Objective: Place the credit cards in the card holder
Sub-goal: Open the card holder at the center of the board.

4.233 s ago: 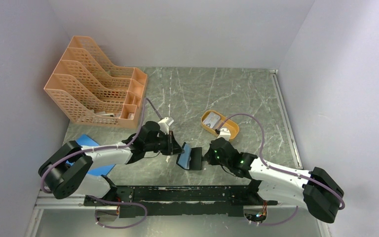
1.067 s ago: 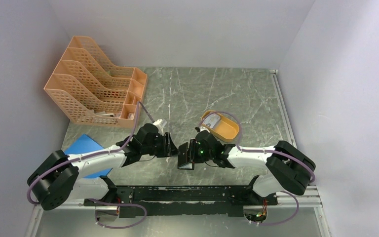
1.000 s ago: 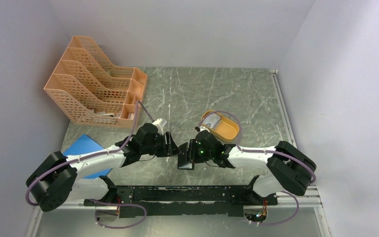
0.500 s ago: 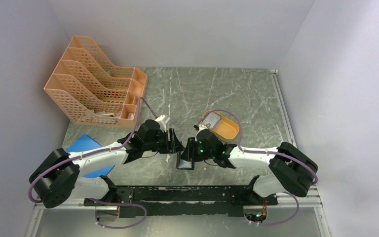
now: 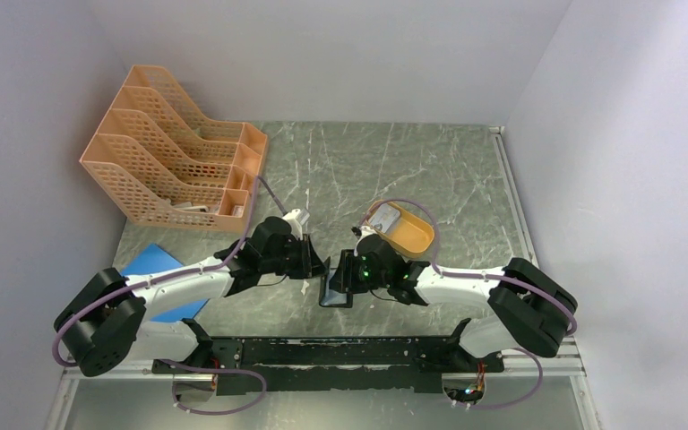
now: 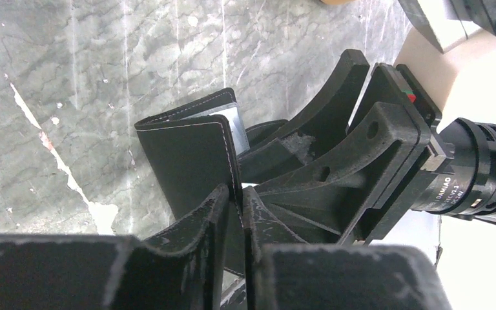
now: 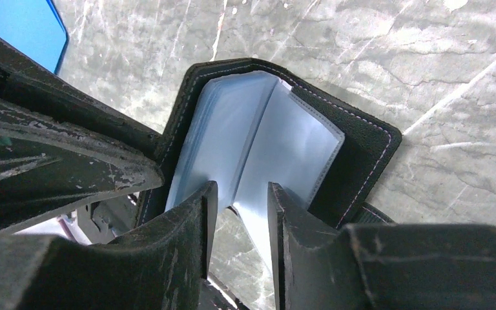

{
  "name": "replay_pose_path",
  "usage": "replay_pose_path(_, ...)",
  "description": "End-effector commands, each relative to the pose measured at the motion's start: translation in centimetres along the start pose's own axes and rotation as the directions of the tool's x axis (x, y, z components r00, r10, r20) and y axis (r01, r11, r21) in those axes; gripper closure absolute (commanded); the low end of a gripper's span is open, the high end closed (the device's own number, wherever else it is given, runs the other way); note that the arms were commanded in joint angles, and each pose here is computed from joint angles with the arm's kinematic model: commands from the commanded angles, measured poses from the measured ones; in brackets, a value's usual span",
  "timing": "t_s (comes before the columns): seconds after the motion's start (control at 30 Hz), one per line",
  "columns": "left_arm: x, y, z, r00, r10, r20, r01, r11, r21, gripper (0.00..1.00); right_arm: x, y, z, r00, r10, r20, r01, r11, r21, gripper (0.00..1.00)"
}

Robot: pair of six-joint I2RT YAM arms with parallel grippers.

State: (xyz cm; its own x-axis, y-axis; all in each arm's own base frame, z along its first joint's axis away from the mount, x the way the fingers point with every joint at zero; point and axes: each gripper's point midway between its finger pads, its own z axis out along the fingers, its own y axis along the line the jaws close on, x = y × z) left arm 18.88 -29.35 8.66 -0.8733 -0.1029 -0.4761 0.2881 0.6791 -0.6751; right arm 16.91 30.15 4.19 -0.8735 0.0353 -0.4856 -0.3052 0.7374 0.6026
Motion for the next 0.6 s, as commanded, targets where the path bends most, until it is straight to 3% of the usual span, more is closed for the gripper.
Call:
replay_pose_path(0.0,-0.6,0.0,0.2,1.0,0.027,0.013,-0.027,0.999,-0.021,0.86,-0.9,0.6,-0.2,0.999,-0.012,0.032,0.012,1.0,-0.017,0.62)
replay_pose_path(0.1,-0.5,0.6,0.2,0.999,0.029,0.013,-0.029,0.998,-0.05,0.95,-0.9,0.5,-0.2,0.999,-0.01,0.034,0.01,1.0,-0.015,0.62)
replay_pose_path(0.57,-0.3,3.9,-1.0,0.998,0.049,0.027,-0.042,0.976,-0.215,0.95,-0.7,0.2,0.2,1.0,0.016,0.019,-0.016,1.0,0.002,0.62)
